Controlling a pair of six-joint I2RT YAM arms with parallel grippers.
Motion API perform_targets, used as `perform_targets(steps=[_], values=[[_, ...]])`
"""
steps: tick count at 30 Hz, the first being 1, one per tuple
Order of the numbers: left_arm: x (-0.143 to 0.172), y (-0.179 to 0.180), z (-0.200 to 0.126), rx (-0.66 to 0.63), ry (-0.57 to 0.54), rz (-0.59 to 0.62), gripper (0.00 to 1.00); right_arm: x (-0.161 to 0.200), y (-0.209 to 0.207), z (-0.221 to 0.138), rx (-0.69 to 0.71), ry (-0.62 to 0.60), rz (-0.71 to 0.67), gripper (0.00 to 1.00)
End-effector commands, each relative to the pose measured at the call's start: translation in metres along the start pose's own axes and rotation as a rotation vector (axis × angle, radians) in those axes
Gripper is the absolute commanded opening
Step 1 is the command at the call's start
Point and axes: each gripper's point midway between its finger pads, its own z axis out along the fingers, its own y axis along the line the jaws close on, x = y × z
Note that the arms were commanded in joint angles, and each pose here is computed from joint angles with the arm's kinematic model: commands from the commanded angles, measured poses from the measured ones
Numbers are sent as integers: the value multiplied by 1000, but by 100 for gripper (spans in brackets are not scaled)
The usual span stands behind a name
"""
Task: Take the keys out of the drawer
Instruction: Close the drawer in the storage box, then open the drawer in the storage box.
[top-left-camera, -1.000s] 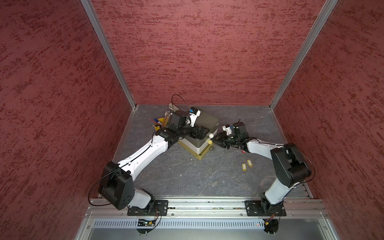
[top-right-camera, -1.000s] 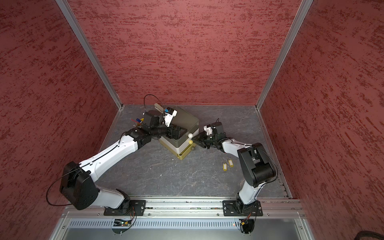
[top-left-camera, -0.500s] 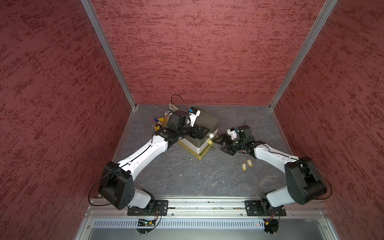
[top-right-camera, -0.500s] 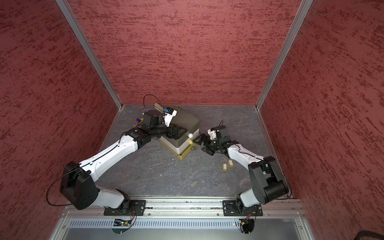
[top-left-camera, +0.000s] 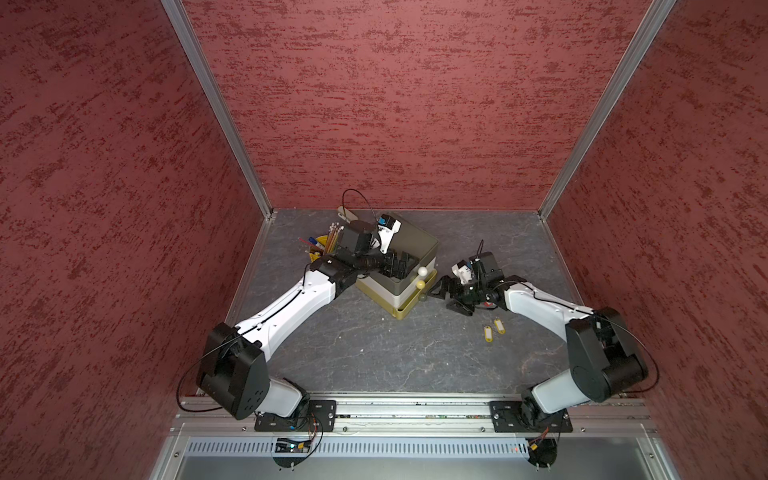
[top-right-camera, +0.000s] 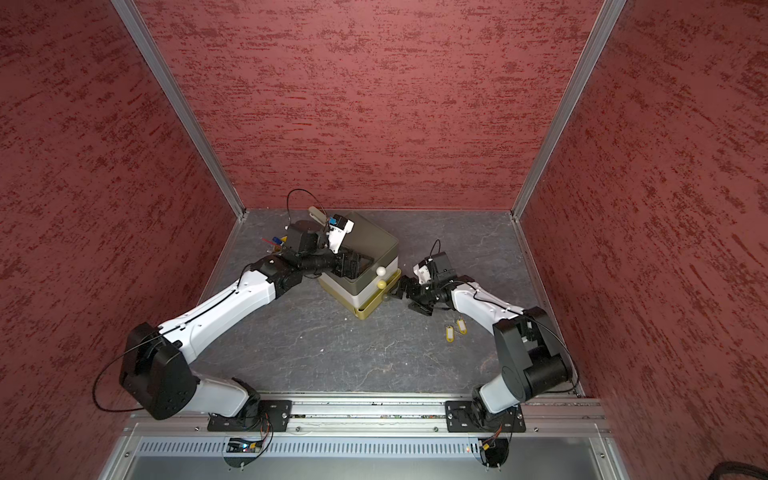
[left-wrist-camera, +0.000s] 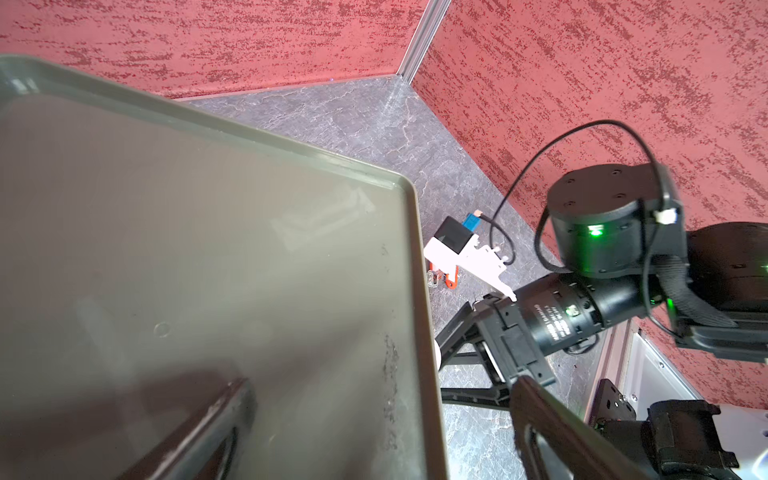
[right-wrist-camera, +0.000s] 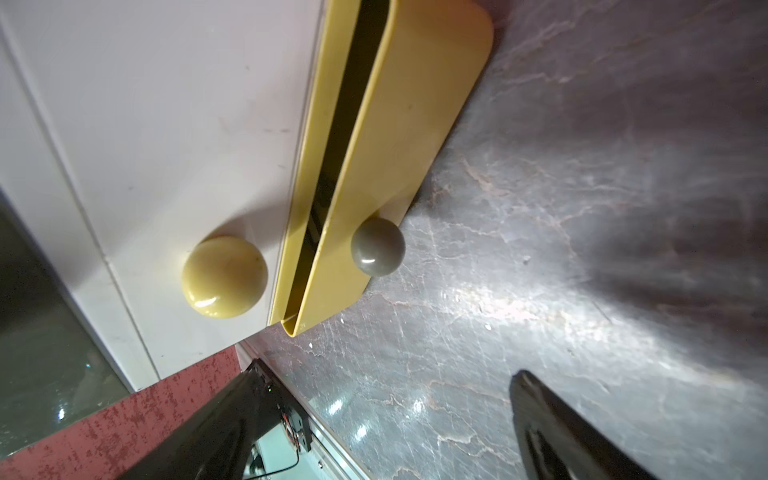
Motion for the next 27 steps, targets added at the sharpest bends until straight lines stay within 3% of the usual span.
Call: perform_targets(steps=[1, 6, 8, 20, 27], values=[[98, 34, 3, -120, 337, -187, 100, 2, -2, 21, -75, 43, 107, 88], [101, 34, 1, -121, 343, -184, 100, -13, 1, 32, -146, -6, 169, 79], [103, 35, 1, -121, 351, -184, 100, -18, 6, 38, -181, -5, 172, 68], [111, 38, -3, -126, 368, -181, 100, -31, -2, 58, -185, -4, 173, 53], [114, 40, -3, -128, 374, -187, 100, -37, 3, 62, -269, -47, 140, 45]])
